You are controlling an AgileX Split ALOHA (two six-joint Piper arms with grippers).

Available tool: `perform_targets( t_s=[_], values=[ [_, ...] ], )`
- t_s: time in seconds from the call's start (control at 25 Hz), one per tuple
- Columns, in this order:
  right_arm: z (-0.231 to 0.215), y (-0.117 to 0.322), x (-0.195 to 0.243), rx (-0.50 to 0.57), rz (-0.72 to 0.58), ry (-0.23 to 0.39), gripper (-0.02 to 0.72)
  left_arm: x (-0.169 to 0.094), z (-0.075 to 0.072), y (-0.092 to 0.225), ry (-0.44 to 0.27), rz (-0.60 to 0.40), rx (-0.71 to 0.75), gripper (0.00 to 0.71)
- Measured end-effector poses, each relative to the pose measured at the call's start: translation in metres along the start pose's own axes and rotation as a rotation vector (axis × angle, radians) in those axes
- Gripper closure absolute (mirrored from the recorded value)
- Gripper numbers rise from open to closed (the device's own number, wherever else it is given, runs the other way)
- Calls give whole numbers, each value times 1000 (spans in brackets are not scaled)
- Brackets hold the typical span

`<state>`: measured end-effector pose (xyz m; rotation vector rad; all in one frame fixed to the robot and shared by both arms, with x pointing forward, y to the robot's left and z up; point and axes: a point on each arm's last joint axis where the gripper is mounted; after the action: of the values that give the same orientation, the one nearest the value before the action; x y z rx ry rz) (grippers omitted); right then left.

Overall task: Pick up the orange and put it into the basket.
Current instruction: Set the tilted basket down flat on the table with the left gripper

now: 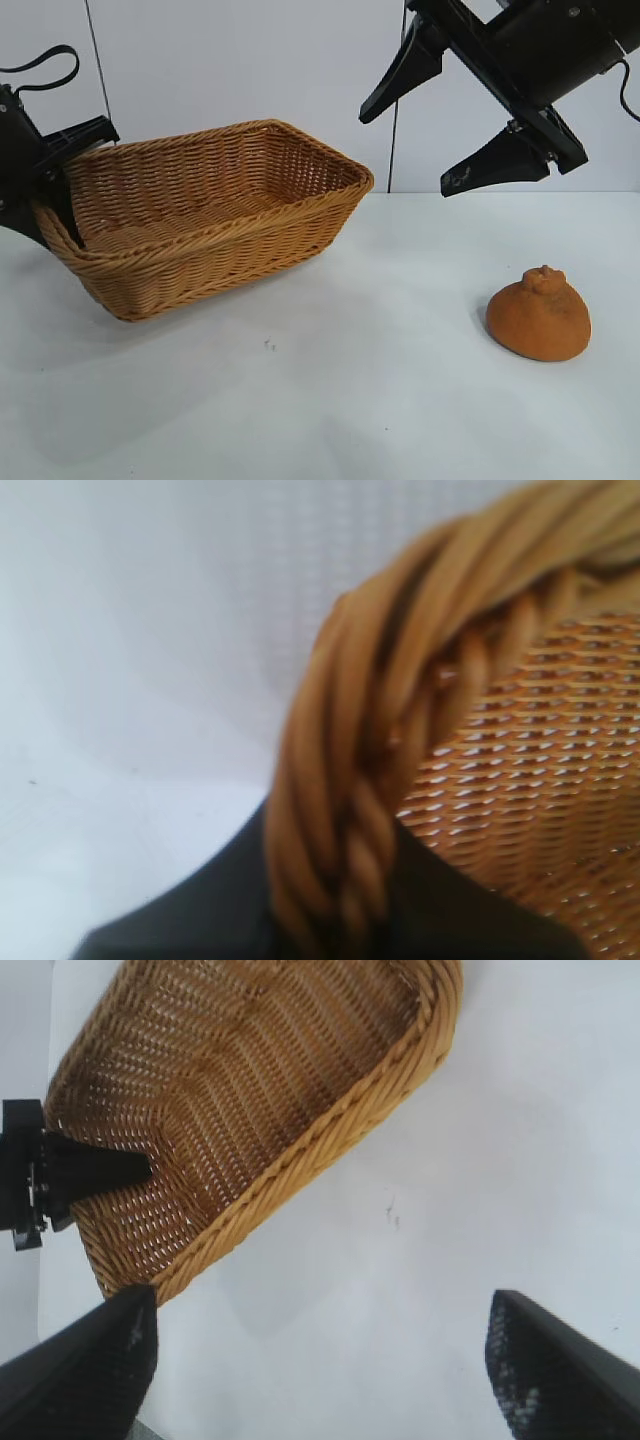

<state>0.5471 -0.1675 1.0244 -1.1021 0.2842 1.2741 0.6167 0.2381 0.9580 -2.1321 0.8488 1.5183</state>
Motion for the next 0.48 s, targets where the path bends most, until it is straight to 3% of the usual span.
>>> perform_targets(
  t_s=[0.24,0.48],
  values=[
    [0,0,0,-1,4,-1,93,11,-10,-6,-63,94,212,623],
    [0,0,0,-2,4,-1,93,8,-9,4,-57,217,393,623]
  ],
)
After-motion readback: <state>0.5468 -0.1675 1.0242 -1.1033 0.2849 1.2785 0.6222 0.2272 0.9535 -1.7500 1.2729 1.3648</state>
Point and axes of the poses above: a point on each arm's last joint axis where the gripper is mounted, x pointing out along that axis toward the gripper, z along the wrist's bending axis when the last joint is at zero, y = z × x, and after that the axes turned 15 degrees about -x, right-handed
